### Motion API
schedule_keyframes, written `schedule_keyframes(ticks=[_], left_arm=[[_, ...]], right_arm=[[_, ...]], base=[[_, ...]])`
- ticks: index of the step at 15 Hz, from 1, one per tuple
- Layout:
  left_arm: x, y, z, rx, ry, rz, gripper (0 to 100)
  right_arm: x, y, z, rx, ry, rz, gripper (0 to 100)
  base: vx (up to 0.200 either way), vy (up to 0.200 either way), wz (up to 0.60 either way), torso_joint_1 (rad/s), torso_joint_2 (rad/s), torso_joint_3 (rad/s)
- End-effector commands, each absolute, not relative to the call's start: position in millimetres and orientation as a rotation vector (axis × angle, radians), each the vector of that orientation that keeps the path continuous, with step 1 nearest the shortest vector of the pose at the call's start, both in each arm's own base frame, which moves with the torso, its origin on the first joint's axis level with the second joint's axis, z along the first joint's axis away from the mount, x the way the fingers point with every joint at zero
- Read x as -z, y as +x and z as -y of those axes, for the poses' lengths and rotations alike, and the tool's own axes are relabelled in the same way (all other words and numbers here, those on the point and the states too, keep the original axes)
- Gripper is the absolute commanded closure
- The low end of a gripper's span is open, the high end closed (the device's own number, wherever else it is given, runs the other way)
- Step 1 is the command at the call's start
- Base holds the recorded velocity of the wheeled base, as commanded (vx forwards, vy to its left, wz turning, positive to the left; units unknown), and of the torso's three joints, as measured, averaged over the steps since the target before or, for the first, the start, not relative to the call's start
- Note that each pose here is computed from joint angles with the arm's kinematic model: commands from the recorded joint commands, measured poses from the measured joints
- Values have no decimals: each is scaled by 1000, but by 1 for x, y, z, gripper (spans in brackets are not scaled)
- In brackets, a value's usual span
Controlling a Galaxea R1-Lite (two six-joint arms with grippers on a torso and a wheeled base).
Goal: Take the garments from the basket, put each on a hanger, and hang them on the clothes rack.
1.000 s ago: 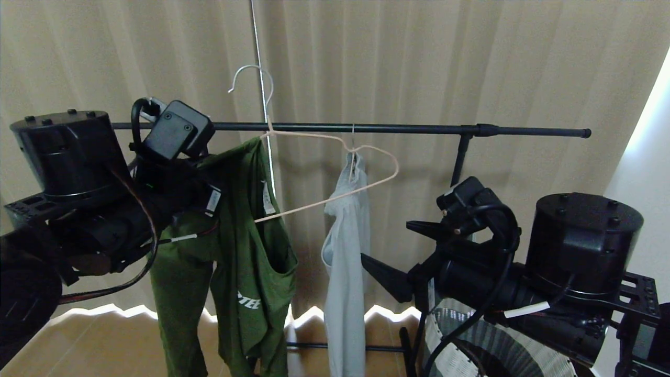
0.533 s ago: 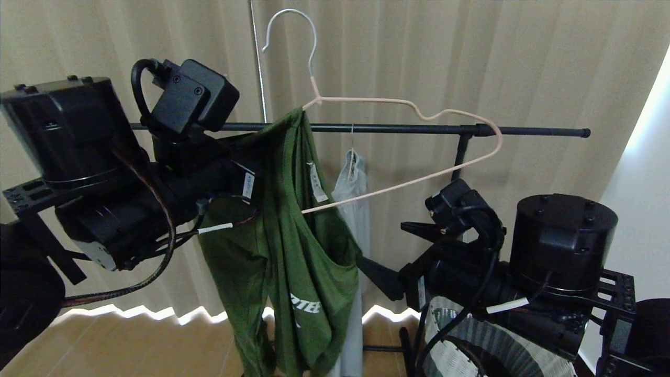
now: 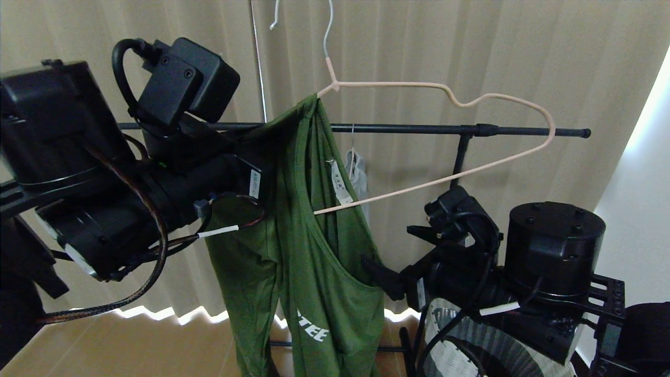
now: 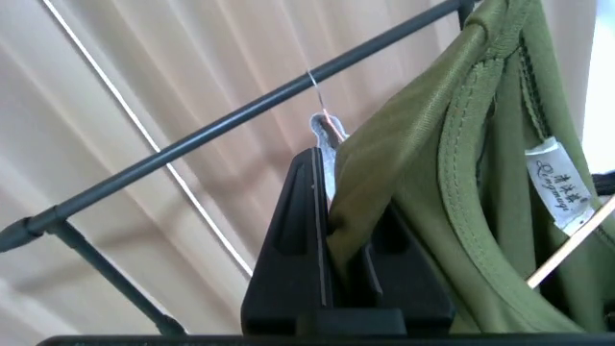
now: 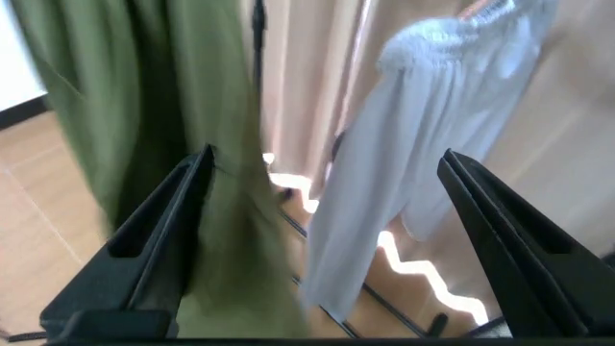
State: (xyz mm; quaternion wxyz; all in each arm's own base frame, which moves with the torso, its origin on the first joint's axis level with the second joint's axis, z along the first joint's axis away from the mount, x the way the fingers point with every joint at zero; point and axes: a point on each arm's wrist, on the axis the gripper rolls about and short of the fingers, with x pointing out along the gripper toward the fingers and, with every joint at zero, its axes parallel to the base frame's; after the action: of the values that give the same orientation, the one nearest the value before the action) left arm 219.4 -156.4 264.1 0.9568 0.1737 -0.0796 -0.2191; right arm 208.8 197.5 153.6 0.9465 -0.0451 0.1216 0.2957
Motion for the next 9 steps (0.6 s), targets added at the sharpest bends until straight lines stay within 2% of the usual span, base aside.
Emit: schedule_keyframes(ticks=[1,5,8,9], left_arm=[[-268,217,154,441,344,176,100],[-259,223,144,395,375,140,100],[-243,222,128,352,472,94,100],[-233,218,116,330,555,66,100]], right_arm=[[-152,205,-188,-580,-95,-256,0],[-156,203,-150,-472,-132,-246,0],[-165,212,-124,-372,-134,-210,0],[-169,218,-115,-326,-124,-197,0]], base=[[0,0,0,0,0,0],[0,0,0,0,0,0],[0,0,0,0,0,0],[0,0,0,0,0,0]])
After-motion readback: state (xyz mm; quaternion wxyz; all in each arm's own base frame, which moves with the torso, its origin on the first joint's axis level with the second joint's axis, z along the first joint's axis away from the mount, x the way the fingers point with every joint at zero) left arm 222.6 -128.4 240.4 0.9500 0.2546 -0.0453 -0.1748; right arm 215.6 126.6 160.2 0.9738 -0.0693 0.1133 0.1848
